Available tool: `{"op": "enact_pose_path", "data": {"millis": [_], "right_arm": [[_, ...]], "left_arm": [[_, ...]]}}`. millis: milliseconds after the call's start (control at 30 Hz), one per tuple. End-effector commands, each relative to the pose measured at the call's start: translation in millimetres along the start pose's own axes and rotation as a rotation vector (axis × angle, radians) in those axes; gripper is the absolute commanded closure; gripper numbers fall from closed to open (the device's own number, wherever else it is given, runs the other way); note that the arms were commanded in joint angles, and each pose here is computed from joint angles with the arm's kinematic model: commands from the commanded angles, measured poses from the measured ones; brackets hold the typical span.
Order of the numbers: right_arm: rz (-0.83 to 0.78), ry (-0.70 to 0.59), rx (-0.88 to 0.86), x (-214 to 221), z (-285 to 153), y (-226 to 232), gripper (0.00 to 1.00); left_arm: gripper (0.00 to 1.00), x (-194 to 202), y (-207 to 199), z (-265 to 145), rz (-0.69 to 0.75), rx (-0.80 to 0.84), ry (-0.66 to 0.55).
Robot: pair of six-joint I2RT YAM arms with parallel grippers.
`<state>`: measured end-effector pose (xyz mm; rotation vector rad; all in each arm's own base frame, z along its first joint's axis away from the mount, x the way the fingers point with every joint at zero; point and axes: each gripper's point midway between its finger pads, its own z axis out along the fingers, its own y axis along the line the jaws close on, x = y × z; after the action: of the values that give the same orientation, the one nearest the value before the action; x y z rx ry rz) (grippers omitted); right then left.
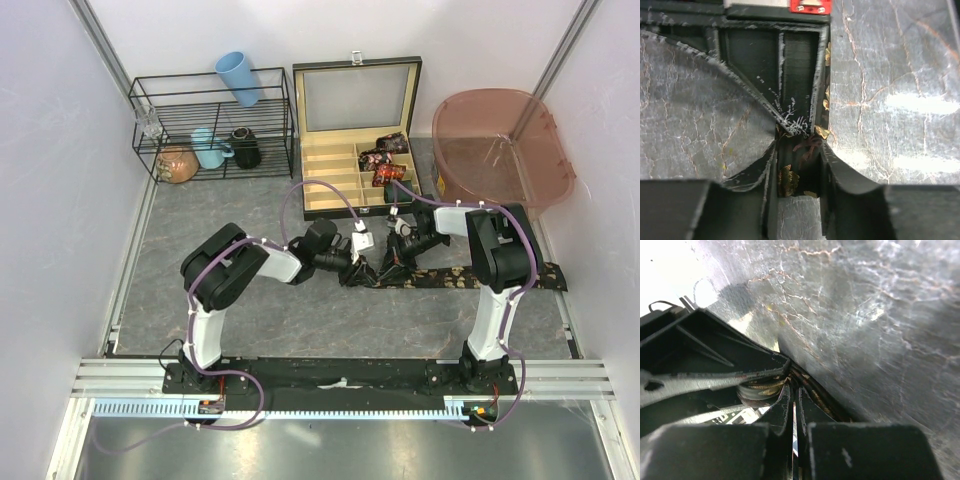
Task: Roll the ties
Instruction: Roll the tie at the center of the board.
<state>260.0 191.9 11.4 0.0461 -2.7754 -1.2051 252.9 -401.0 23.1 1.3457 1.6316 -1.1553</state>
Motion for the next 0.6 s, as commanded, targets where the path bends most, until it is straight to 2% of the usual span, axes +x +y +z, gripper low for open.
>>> {"op": "enact_pose_path", "data": {"millis": [0,100,133,233,367,433,567], "right_arm": [[-0.072,-0.078,0.189,-28,17,-47,1.0],[-0.084,-0.093,0.163,-40,21,-38,1.0],[-0.089,-0.093,0.157,-41,22,-36,1.0],[-0.104,-0.092,0.123,-45,18,-24,0.97],[-0.112,-0.087,0.071,-39,-4,-6,0.78],[-0.103,-0.082,0.009,-35,-13,4,0.75],[-0.071,-0.047,-0.095,-21,-26,21,0.62]], "left_arm": [[0.74,30,-2,-12,0.076,-0.059,0.209],[0.75,28,6,-20,0.151,-0.097,0.268],[0.75,39,5,-27,0.128,-0.107,0.332],[0.76,43,11,-33,0.141,-0.133,0.408],[0.76,48,14,-39,0.16,-0.135,0.494],[0.77,56,12,-40,0.178,-0.124,0.532],[0.78,69,5,-42,0.195,-0.083,0.625]]}}
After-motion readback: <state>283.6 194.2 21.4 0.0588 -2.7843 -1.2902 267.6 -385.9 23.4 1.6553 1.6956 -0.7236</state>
